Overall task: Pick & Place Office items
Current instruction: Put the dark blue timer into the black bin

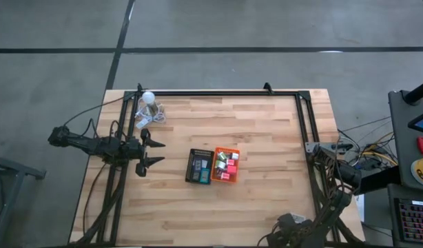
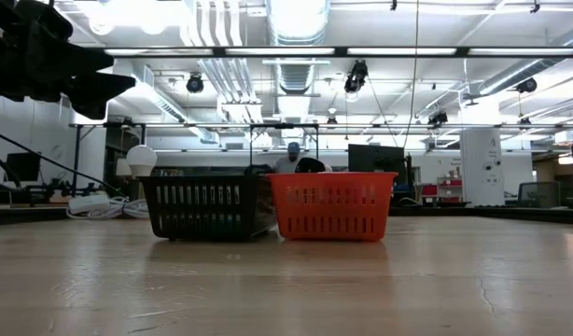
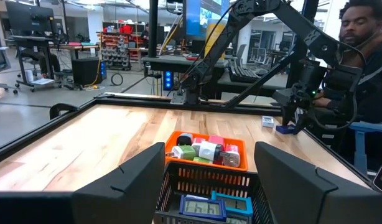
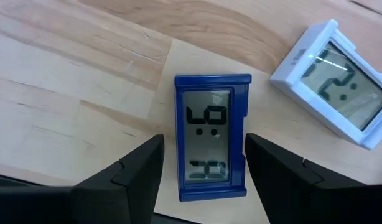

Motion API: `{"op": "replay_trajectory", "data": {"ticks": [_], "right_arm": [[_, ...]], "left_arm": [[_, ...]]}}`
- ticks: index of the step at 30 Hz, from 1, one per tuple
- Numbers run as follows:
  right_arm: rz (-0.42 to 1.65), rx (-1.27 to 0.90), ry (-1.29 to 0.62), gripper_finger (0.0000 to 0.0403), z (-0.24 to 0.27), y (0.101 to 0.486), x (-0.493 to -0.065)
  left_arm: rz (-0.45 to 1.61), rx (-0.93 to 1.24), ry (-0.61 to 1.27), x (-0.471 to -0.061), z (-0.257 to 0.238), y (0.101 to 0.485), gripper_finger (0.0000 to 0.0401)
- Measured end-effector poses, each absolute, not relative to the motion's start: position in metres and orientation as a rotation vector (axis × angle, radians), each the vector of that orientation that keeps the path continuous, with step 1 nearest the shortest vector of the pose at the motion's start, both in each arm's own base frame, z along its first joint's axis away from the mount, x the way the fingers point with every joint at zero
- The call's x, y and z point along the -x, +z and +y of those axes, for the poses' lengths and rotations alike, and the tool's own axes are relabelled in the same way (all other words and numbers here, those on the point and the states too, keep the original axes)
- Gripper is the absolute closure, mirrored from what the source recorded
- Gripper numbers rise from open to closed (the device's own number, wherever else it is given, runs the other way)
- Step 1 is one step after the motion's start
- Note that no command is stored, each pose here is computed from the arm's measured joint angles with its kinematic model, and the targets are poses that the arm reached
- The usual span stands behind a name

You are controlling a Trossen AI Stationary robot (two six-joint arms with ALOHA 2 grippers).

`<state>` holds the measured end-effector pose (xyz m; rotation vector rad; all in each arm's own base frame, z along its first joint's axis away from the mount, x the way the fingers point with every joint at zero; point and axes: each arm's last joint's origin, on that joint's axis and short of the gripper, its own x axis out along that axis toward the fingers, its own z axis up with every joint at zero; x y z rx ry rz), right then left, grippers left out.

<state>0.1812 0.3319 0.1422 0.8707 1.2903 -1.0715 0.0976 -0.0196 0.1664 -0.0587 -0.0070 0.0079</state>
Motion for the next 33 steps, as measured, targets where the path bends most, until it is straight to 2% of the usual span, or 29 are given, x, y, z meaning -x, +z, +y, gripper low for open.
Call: {"op": "replay_trajectory", "data": {"ticks": [8, 17, 27, 33], "right_arm": [[1.294, -0.875, -1.073, 0.0189, 0.3317, 0.1422, -0.1821], [1.301, -0.894, -1.065, 0.0264, 0.3327, 0.1426, -0.1846], [1.302, -0.905, -1.061, 0.0249, 0.3325, 0.1431, -0.1861], [1.303, -0.912, -1.044, 0.0254, 0.3324, 0.1456, -0.1863]], "left_arm": [[-0.007, 0.059, 0.008, -0.0976, -0.0196, 0.1663, 0.0149], [-0.007, 0.059, 0.008, -0.0976, -0.0196, 0.1664, 0.0149], [-0.007, 0.059, 0.008, -0.0976, -0.0196, 0.1664, 0.0149], [-0.007, 0.059, 0.008, -0.0976, -0.0196, 0.1664, 0.0149]]}}
